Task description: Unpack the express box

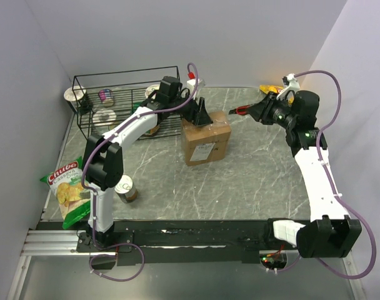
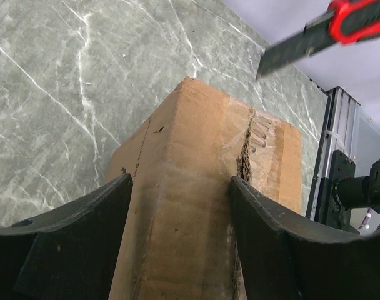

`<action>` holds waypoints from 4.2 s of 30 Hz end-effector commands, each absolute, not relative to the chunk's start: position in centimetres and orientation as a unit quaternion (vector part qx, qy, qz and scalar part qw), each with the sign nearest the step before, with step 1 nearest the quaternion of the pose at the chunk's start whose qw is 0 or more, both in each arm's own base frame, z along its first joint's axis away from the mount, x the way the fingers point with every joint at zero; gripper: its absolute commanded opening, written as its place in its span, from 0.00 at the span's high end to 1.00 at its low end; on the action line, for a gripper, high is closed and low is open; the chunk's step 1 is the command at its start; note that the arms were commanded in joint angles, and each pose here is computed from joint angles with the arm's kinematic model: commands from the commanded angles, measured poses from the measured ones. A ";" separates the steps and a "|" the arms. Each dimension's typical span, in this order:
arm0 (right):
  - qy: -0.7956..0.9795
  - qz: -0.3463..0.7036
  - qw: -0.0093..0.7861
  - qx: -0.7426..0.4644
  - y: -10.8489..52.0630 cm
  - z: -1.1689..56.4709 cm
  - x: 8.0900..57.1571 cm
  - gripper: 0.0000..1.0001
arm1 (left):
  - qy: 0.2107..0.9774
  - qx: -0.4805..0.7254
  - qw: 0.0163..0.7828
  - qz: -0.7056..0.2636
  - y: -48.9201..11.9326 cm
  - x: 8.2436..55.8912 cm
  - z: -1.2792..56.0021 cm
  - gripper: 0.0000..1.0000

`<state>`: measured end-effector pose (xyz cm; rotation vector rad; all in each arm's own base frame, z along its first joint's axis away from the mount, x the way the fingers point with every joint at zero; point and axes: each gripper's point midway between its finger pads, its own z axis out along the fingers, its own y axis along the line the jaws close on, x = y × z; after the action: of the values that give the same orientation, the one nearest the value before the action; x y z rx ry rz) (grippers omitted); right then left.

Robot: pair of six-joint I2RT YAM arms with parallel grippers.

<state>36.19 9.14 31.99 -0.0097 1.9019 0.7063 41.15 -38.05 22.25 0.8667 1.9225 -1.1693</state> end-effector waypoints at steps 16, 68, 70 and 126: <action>0.777 0.314 0.546 0.001 9.3 32.8 38.7 1.00 | 0.763 0.336 0.335 -0.438 -37.9 40.5 20.4 0.30; 0.802 0.289 0.523 0.010 8.2 33.0 36.8 1.00 | 0.792 0.318 0.346 -0.388 -37.6 42.2 18.3 0.41; 0.793 0.298 0.531 0.016 8.3 33.3 37.5 1.00 | 0.791 0.319 0.344 -0.391 -37.7 42.0 18.3 0.41; 0.815 0.356 0.457 0.014 10.1 31.2 37.5 1.00 | 0.794 0.319 0.345 -0.385 -38.1 42.4 17.7 0.40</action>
<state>39.19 9.31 29.66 0.0990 1.9980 0.8220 41.66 -38.30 22.03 0.8344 1.9515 -1.0953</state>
